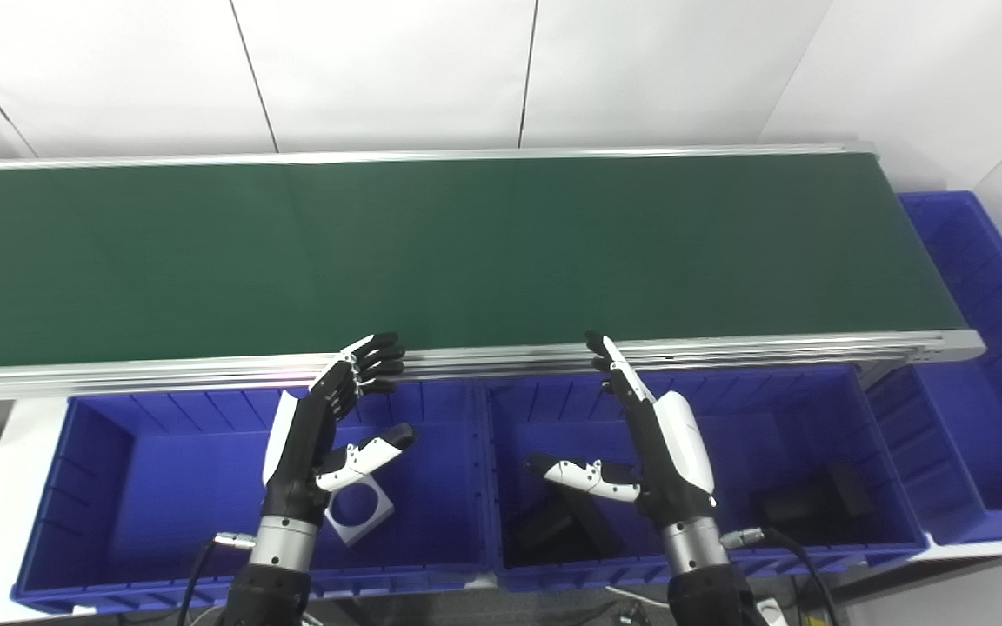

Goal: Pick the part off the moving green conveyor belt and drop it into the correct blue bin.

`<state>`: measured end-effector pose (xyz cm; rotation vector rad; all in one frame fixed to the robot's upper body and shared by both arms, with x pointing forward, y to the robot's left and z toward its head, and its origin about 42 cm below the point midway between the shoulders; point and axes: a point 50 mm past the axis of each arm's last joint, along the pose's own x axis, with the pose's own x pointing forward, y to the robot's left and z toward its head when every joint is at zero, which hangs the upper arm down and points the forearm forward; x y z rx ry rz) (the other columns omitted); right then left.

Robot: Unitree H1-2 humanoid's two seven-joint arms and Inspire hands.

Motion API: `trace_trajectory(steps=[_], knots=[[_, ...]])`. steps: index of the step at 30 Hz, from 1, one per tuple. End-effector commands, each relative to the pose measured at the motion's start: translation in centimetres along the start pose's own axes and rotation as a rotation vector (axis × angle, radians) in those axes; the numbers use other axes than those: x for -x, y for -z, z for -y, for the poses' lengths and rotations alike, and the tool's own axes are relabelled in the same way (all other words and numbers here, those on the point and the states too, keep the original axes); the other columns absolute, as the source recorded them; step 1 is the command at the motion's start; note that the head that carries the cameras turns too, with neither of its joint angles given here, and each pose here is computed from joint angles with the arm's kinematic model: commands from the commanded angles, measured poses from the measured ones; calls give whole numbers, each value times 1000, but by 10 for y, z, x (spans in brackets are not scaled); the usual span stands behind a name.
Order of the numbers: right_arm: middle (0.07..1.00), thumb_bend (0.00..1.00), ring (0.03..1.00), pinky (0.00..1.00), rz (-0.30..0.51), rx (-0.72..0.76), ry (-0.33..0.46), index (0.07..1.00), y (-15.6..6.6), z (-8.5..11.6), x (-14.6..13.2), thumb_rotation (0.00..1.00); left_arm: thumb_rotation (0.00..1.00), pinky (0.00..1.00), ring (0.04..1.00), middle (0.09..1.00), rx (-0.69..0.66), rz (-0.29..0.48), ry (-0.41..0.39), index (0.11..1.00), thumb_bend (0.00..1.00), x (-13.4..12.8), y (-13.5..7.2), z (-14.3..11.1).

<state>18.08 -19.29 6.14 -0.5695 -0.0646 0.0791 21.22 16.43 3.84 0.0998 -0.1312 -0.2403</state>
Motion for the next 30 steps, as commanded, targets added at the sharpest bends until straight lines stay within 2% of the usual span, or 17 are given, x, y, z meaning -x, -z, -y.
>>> trace_trajectory(steps=[1,3,13,16,18,23,24,30], knots=[[902,774,868,814,50,-45,-14,983,-8,2,-1,532,586,660,723,768,-21,50,11,779,748,-2,-6,-1],[904,760,884,835,32,-58,-33,992,-7,2,0,520,585,670,731,776,-20,47,14,786,740,0,-6,0],[945,737,901,809,-6,-109,-79,988,-4,7,3,494,557,671,737,779,-15,41,5,785,746,7,-6,6],[934,751,899,827,-11,-137,-86,981,-4,9,4,547,566,673,740,784,-24,42,6,788,737,7,-6,7],[936,750,899,858,10,-182,-107,986,-3,9,4,570,571,675,742,784,-30,41,6,791,738,8,-5,9],[926,801,898,849,55,-282,-135,986,0,11,4,634,570,679,744,783,-21,39,-2,789,740,10,-5,11],[906,829,886,842,69,-308,-130,973,-1,11,4,632,559,675,740,778,-20,40,-7,781,746,10,-5,12],[883,846,872,822,111,-357,-112,965,-3,10,5,619,575,665,731,774,-29,34,-27,778,755,13,-4,12]])
